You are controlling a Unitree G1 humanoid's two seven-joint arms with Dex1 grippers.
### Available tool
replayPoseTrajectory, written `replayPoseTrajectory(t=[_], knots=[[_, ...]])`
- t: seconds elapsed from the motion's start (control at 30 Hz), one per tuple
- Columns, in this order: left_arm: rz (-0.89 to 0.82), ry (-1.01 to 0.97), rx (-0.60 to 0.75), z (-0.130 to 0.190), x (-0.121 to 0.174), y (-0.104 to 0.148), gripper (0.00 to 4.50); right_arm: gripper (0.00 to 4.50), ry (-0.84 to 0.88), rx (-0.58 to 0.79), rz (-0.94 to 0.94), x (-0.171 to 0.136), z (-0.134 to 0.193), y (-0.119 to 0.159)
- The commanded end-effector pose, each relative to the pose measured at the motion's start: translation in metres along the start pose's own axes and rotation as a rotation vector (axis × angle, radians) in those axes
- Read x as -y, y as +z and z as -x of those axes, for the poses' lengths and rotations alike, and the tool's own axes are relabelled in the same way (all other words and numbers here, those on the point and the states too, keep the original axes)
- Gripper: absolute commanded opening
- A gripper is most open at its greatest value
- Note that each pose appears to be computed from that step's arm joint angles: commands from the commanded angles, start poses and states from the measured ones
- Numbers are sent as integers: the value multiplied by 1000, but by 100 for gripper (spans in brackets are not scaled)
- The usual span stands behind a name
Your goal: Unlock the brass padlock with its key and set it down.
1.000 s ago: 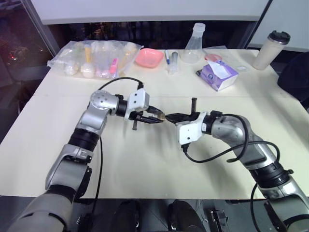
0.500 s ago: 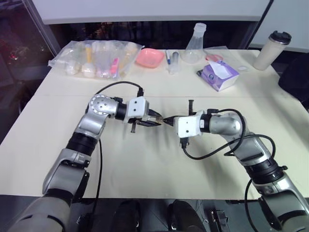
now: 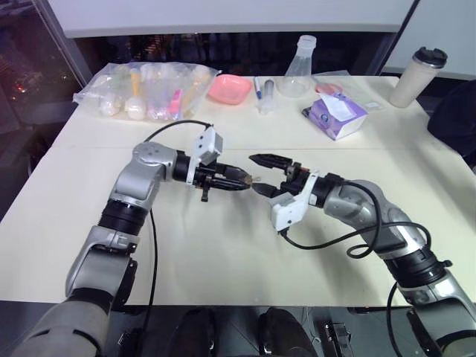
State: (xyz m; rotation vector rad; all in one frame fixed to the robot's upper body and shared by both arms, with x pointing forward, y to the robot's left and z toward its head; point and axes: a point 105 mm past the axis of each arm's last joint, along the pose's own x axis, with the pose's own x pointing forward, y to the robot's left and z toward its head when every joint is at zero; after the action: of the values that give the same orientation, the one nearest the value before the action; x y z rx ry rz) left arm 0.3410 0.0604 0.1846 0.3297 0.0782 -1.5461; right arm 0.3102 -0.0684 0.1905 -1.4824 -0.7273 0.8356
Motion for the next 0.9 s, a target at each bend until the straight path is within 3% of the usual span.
replayPoseTrajectory(t=[0.03,0.23,0.27,0.33,0.57,0.9], knots=[[-52,-7,32,-1,-2,17,73,445,-40,23,27,9,-1,5],[-59,-23,35,-3,0,20,73,445,-36,33,33,7,-5,6],[-59,-24,34,-3,0,20,73,422,-35,34,35,7,-5,6],[-57,-28,34,-3,1,20,73,359,-34,36,39,7,-5,6],[-51,-56,3,1,4,13,73,5,-36,41,71,8,-1,4],[-34,-52,-13,1,2,9,73,5,-47,67,82,10,-3,11]])
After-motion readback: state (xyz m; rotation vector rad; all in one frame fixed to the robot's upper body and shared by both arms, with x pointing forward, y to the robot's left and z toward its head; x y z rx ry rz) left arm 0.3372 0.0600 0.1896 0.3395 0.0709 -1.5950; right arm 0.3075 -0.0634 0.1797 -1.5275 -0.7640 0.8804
